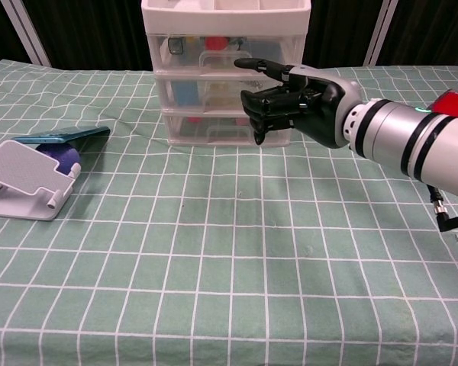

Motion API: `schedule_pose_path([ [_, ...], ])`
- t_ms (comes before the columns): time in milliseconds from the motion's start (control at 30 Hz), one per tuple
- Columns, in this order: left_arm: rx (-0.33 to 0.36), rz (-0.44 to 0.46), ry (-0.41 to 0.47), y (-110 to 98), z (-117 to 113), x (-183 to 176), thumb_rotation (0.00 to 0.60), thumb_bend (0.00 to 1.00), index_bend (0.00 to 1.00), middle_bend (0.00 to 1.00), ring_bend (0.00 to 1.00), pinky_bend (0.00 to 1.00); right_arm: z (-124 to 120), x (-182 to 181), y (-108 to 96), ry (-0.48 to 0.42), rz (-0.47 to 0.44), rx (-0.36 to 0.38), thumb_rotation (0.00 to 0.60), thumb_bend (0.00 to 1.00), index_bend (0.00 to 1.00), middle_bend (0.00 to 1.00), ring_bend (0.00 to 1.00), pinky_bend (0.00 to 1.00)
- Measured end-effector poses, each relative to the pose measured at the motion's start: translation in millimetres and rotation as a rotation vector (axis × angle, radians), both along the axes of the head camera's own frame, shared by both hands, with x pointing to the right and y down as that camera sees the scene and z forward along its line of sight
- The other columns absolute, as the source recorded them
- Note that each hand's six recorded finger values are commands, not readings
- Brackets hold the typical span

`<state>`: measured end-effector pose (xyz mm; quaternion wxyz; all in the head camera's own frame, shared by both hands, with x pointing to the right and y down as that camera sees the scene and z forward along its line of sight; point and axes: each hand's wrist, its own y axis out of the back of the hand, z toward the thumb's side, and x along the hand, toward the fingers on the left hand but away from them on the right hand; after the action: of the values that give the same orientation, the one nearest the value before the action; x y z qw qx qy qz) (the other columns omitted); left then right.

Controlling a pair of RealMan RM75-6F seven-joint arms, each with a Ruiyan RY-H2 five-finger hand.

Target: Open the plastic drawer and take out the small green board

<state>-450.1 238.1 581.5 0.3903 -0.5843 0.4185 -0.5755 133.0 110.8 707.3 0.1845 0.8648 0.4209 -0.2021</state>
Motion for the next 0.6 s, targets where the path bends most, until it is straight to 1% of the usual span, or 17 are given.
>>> schedule_pose_path([
  [367,0.005,-0.004,-0.001,-1,0,-2,0.600,0.00,0.25,0.19,0.14,0.21,6,-18,-11,-0.007,-0.015,0.002,0.600,0.47,0.06,0.73,0.67,0.62],
  [600,0.005,-0.007,-0.002,0,0,-4,0.600,0.00,0.25,0.19,0.14,0.21,12,-24,-16,0.003,-0.023,-0.015,0.600,0.47,0.08,0.73,0.67,0.62],
])
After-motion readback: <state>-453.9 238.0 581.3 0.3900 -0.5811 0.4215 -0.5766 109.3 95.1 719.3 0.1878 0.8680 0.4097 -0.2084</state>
